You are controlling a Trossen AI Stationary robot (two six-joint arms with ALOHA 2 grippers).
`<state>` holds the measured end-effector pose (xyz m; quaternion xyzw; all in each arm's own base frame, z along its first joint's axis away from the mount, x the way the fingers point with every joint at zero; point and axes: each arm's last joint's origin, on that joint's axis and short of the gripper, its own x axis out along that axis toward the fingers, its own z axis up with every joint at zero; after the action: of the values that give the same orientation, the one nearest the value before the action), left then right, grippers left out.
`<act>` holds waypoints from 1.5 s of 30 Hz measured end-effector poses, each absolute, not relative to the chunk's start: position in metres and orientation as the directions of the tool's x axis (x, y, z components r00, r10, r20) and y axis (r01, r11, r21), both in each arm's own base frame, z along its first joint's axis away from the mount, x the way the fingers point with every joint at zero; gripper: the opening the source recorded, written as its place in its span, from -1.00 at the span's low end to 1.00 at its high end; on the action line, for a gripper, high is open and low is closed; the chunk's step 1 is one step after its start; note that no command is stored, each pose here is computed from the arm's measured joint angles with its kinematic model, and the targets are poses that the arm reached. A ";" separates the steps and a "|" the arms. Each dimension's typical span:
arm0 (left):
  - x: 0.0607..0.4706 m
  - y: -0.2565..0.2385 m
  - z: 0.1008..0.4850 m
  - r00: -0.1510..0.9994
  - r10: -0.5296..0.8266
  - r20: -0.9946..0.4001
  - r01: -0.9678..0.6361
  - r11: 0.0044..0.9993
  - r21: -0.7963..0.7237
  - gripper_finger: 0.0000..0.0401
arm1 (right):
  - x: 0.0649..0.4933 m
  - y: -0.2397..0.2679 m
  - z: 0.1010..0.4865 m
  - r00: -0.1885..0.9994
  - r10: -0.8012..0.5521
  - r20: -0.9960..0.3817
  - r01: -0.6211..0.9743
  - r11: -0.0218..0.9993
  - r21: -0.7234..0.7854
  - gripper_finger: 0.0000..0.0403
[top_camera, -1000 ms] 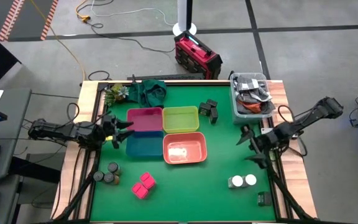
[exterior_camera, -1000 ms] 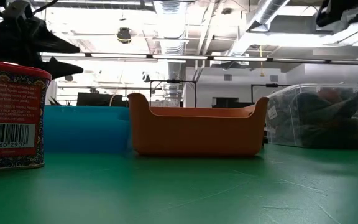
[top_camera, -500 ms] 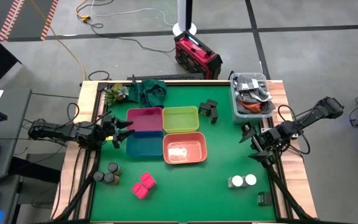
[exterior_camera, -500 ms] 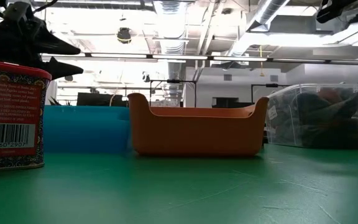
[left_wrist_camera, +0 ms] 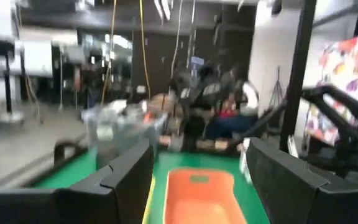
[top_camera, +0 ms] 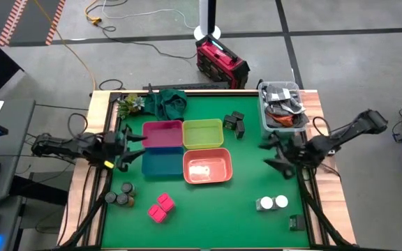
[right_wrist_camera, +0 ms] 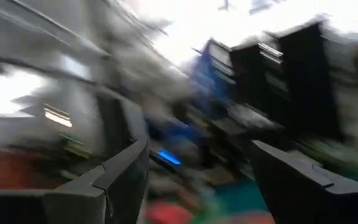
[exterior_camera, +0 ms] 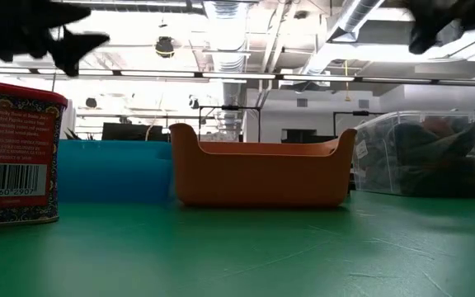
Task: Sort spices by type
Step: Put the bottom right black seasoning can into the yellow bin
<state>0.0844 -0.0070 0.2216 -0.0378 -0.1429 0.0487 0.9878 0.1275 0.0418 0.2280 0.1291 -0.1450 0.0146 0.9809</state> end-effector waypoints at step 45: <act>0.134 -0.009 0.283 0.889 0.372 -0.268 -0.376 0.926 0.037 0.22 | 0.265 -0.027 0.290 0.403 -0.400 -0.823 0.473 0.861 -0.187 0.59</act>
<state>0.1340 -0.0092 0.2831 -0.0082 0.1364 0.1926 0.9717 0.2646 -0.0273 0.2897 0.0379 0.4799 -0.2607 0.8368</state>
